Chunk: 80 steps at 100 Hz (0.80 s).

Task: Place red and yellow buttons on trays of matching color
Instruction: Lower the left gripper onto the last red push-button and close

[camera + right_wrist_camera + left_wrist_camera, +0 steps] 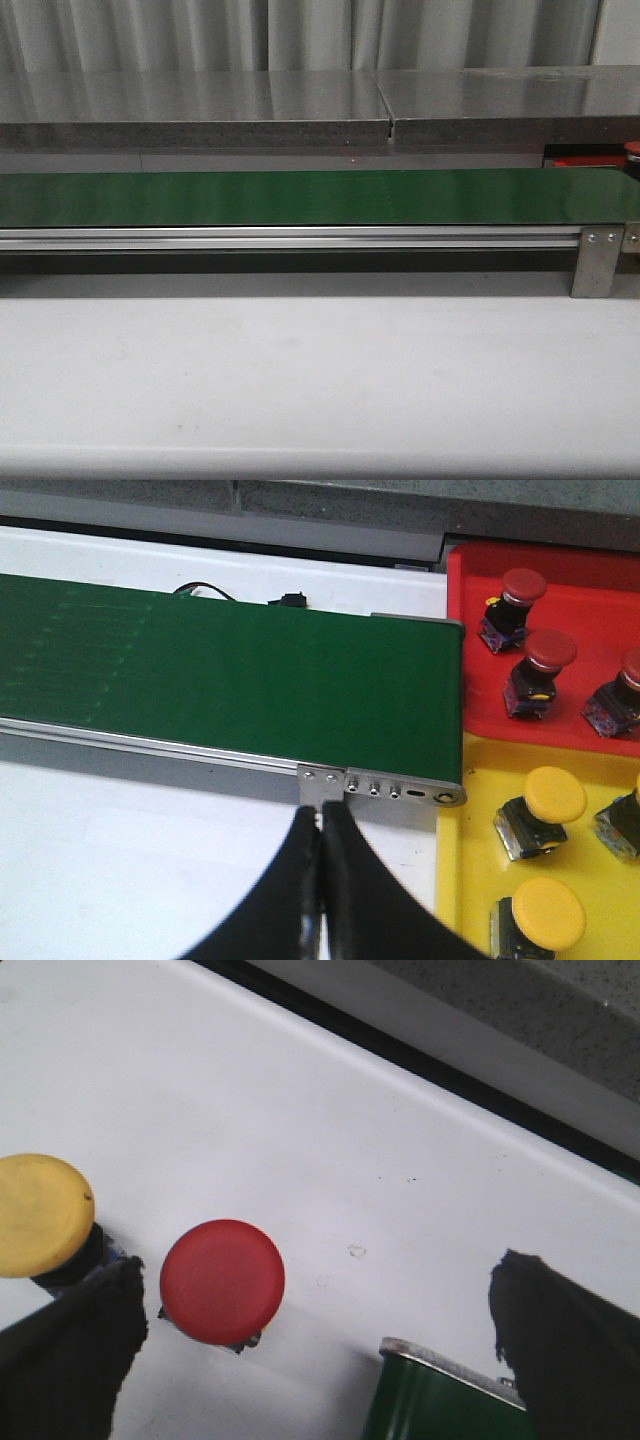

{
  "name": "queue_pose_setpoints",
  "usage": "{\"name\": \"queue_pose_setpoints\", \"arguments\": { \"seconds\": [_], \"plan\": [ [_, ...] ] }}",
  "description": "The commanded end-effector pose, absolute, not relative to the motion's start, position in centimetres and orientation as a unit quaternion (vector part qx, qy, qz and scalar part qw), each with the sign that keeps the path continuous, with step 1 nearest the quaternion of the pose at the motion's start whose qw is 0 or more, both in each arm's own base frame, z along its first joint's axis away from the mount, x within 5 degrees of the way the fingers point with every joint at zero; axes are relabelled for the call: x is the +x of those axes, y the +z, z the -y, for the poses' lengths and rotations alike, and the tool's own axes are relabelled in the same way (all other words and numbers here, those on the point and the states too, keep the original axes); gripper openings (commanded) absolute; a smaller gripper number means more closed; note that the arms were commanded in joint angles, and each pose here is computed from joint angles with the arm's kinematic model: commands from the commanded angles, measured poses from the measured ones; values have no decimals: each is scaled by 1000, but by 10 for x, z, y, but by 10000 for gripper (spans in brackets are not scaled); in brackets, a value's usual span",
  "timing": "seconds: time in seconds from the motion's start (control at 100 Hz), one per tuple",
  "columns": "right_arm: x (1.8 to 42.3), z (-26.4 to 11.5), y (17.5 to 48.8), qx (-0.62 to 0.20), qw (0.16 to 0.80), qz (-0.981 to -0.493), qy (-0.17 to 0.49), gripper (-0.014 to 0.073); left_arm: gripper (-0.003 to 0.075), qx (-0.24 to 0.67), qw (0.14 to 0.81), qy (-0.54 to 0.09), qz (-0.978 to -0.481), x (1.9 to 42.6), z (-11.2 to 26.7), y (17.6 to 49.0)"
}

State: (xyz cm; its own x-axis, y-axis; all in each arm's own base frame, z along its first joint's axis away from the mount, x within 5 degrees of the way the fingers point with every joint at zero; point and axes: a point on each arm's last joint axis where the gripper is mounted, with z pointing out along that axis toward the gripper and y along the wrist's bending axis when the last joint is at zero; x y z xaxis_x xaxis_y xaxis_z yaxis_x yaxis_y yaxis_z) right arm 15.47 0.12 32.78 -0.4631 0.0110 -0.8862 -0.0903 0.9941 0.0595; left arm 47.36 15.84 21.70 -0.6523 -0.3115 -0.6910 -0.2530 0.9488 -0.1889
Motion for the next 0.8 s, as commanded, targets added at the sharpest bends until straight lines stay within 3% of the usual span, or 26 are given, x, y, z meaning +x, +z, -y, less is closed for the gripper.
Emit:
{"name": "queue_pose_setpoints", "arguments": {
  "seconds": [0.0,0.43,0.79],
  "plan": [
    [156,1,342,-19,557,-829,37,-67,649,-159,445,-29,-881,477,-162,254],
    [156,1,342,-19,557,-829,37,-67,649,-175,462,-11,-869,483,-176,243],
    [156,1,342,-19,557,-829,37,-67,647,-184,440,-13,-879,485,-183,219]
  ]
}}
